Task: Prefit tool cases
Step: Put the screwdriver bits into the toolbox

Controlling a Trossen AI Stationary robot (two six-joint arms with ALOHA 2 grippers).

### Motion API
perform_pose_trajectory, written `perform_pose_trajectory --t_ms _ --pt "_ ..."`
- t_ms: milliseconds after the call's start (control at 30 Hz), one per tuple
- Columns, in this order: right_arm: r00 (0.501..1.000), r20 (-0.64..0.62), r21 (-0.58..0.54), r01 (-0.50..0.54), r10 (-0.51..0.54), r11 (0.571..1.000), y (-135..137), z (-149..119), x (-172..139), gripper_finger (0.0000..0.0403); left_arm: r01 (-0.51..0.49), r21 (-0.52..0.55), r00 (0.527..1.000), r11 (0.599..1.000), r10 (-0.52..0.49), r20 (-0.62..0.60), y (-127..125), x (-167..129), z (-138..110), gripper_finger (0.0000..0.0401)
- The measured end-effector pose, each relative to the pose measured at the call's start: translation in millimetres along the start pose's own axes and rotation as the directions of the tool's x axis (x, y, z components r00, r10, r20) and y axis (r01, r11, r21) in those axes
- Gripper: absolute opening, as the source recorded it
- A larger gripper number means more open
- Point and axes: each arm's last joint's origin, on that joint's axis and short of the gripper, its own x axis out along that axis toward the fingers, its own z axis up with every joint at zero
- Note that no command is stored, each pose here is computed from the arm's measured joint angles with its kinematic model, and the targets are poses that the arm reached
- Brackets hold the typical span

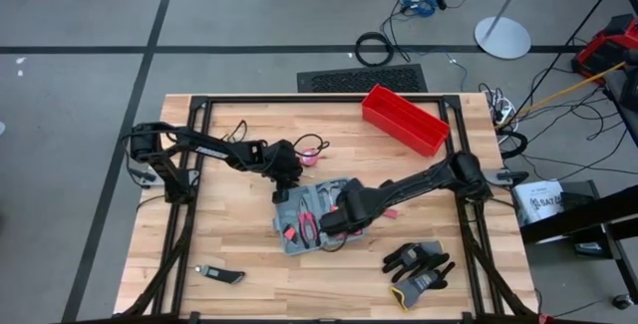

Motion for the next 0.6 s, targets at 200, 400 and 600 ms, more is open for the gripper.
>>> perform_pose_trajectory --t_ms 200,400,600 --pt "0.994 -0.071 -0.106 0.079 -0.087 0.991 -10 -13 37 0.0015 -0.001 0.020 1.000 1.000 0.001 0.003 0 0 0 0.0093" --pt "0.963 -0.228 -0.143 0.116 -0.146 0.983 -26 -14 66 0.0079 -0.002 0.022 1.000 1.000 0.001 0.010 0 0 1 0.0093" --pt "0.959 -0.282 -0.211 -0.064 0.002 0.975 -29 -11 70 0.0158 -0.003 0.025 1.000 1.000 0.003 0.019 0 0 2 0.0093"
